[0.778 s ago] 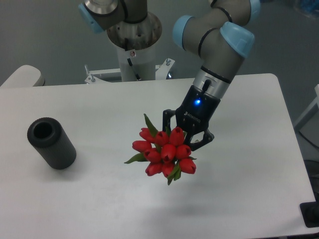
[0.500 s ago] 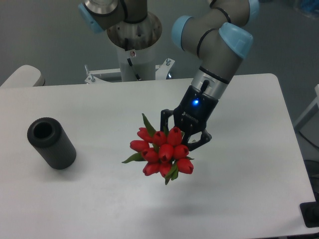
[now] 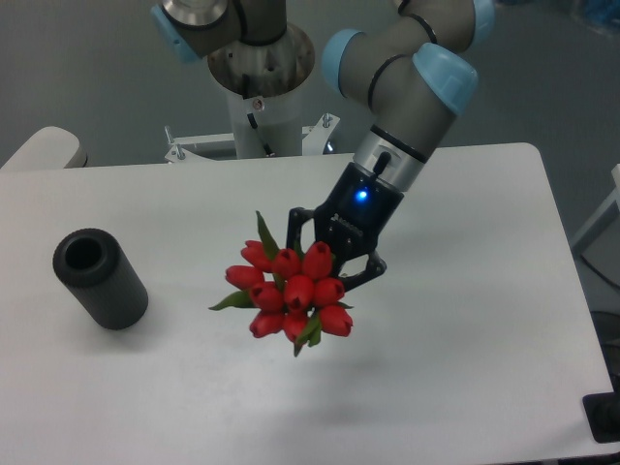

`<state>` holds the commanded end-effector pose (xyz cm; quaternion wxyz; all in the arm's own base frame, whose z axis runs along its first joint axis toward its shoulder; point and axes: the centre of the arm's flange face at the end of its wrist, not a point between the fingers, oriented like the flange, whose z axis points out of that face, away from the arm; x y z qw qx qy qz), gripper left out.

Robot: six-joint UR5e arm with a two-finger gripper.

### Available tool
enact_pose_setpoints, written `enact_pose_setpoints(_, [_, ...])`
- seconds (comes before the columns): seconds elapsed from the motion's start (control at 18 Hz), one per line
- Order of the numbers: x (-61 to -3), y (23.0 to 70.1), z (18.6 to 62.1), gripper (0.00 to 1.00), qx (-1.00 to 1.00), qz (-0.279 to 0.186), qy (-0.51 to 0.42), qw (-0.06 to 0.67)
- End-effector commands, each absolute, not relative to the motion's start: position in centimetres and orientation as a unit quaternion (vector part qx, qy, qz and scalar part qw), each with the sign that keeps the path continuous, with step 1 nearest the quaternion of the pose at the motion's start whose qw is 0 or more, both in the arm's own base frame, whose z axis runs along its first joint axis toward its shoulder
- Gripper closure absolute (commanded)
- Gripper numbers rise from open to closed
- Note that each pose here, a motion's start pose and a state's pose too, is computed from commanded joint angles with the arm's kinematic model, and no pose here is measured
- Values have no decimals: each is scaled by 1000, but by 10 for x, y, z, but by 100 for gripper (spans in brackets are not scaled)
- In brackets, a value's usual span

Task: Insert the flowers into the vase
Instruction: 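Carry the red tulip bunch in the gripper toward the black vase, then raise the tulips and lower their stems into the vase opening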

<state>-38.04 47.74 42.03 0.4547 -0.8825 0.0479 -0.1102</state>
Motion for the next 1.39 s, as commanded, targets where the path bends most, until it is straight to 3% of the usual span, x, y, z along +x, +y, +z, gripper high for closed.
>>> enact_pose_setpoints(0.61, [-293, 518, 449, 69, -876, -162, 59, 450])
enact_pose_setpoints(0.89, [-269, 525, 457, 69, -805, -246, 99, 530])
enact_pose_setpoints(1.06, [-246, 527, 451, 69, -793, -245, 137, 541])
enact_pose_setpoints(1.39, [-215, 529, 474, 69, -743, -285, 176, 580])
